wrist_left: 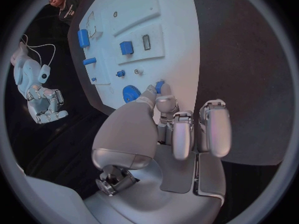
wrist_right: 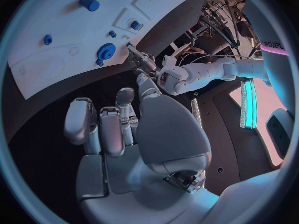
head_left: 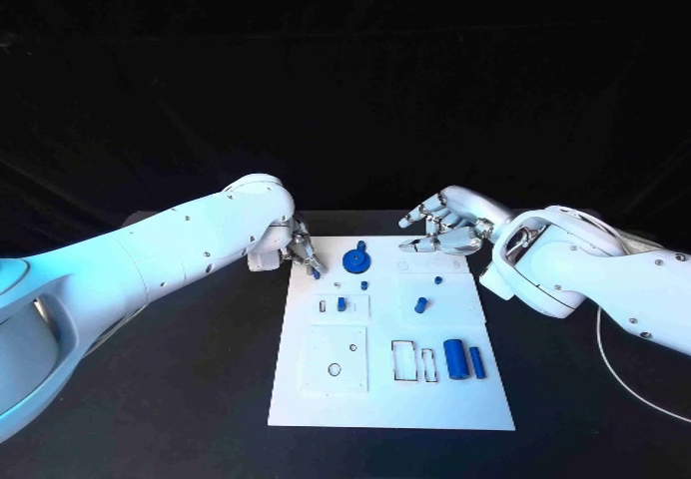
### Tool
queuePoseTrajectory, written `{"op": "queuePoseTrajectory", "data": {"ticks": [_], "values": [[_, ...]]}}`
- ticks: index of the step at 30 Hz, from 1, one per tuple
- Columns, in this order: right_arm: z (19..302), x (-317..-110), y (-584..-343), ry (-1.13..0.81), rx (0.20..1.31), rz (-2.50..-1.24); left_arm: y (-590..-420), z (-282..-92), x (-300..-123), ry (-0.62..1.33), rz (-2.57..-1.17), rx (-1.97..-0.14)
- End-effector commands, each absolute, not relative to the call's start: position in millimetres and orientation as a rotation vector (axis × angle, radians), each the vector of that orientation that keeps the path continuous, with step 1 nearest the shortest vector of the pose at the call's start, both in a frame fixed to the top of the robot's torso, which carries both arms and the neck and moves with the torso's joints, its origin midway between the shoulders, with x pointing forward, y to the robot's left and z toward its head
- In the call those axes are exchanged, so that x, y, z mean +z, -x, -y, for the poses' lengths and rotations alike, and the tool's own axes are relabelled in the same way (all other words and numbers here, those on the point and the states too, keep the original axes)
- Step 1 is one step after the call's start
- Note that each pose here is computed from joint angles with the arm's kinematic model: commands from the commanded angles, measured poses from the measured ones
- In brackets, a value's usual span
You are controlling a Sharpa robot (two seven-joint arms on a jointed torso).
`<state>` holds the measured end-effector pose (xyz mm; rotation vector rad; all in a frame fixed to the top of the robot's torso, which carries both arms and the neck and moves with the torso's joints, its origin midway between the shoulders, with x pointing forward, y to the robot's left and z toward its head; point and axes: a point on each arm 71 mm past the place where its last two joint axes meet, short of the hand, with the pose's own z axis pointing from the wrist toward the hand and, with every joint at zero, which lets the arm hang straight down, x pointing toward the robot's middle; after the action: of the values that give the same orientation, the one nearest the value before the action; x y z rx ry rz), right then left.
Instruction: Assemble the parts on the task board
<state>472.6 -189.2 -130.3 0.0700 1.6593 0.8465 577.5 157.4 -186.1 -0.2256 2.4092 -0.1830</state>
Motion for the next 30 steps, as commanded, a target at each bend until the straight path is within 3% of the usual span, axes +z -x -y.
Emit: {"op": "queuePoseTrajectory", "data": {"ticks": [1,14,23,30], "values": [[188.1,-130.9,-472.0,-0.059,0.85,-1.668,-576.7,-155.9,-188.2,0.228,-2.416,-0.19],[188.8,-131.3,-472.2,-0.059,0.849,-1.672,-571.8,-160.4,-185.6,0.308,-2.388,-0.322],[189.9,-131.5,-472.2,-0.062,0.848,-1.673,-557.1,-169.4,-178.7,0.389,-2.33,-0.478],[191.2,-131.8,-472.1,-0.064,0.846,-1.674,-539.4,-176.7,-182.8,0.331,-2.3,-0.509]]}}
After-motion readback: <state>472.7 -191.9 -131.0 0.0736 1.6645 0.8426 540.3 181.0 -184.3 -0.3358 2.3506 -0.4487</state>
